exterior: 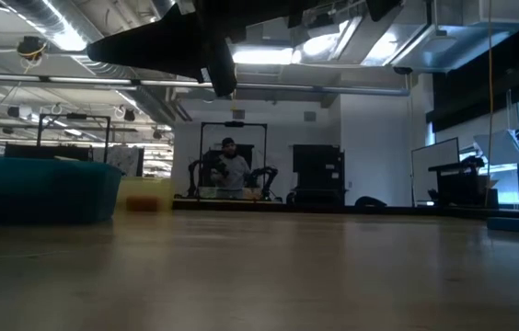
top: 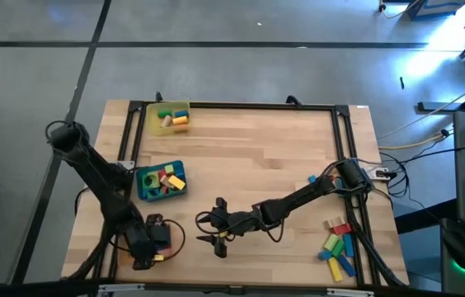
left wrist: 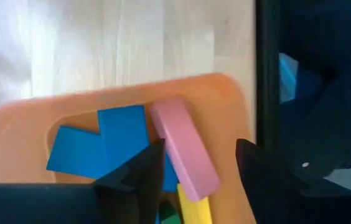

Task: Sort blocks by size
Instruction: Put the blue block into the orange bin

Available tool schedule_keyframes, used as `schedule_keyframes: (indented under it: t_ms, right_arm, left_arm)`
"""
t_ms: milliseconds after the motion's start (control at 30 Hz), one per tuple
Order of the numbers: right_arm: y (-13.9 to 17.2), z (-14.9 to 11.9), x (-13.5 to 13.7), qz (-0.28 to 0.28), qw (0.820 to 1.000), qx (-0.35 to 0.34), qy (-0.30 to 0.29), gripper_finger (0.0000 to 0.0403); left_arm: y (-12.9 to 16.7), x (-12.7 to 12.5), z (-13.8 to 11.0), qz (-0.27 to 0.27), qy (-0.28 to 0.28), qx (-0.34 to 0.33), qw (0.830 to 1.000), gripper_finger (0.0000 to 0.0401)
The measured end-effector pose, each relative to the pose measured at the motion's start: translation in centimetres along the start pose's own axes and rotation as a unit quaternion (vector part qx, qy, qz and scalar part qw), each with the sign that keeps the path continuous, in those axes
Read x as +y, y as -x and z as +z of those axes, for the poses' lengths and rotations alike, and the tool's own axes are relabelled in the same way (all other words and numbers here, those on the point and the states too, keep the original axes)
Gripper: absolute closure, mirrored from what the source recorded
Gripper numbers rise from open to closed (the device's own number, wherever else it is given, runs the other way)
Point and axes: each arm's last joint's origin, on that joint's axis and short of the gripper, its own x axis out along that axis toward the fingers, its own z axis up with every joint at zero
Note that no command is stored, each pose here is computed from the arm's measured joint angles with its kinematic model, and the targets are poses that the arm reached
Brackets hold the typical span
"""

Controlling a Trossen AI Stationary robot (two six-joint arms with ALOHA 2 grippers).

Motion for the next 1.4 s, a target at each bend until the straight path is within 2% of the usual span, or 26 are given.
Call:
schedule_keyframes:
  t_ms: [133,367,467,633,833,967,1067,1167,1300,1400]
  right_arm:
    - [0.0,0.0,0.0,0.000,1.000,0.000,0.000,0.0148]
    - [0.0,0.0,-0.1,-0.013,1.000,-0.005,-0.006,0.0148]
    - [0.6,0.4,-0.2,-0.029,0.999,0.016,-0.010,0.0148]
    - [3.5,2.4,-0.6,-0.109,0.992,0.065,-0.024,0.0148]
    - [8.2,3.9,-1.6,-0.222,0.963,0.142,-0.061,0.0148]
    - [11.4,4.1,-2.8,-0.301,0.927,0.202,-0.100,0.0148]
    - [14.0,4.1,-3.6,-0.360,0.891,0.245,-0.126,0.0148]
    - [16.1,3.9,-4.5,-0.422,0.848,0.289,-0.139,0.0148]
    - [18.3,3.6,-5.5,-0.484,0.786,0.350,-0.156,0.0148]
    - [19.0,3.3,-6.6,-0.507,0.747,0.394,-0.173,0.0148]
  left_arm:
    - [1.7,-0.1,0.1,-0.022,-0.015,-0.019,0.999,0.0219]
    - [4.6,0.3,-0.6,0.024,-0.090,-0.112,0.989,0.0226]
    - [4.9,0.8,-0.9,0.019,-0.127,-0.137,0.982,0.0226]
    - [4.4,2.1,-1.6,0.002,-0.158,-0.187,0.970,0.0226]
    - [3.5,3.8,-1.9,-0.046,-0.163,-0.265,0.949,0.0226]
    - [3.2,4.5,-1.5,-0.050,-0.172,-0.320,0.930,0.0226]
    - [2.9,5.2,-1.2,-0.034,-0.170,-0.356,0.918,0.0226]
    - [2.8,5.8,-0.8,-0.012,-0.156,-0.387,0.909,0.0226]
    - [2.4,6.4,-0.6,0.006,-0.145,-0.389,0.910,0.0226]
    - [2.4,6.5,-0.6,0.006,-0.138,-0.388,0.911,0.0226]
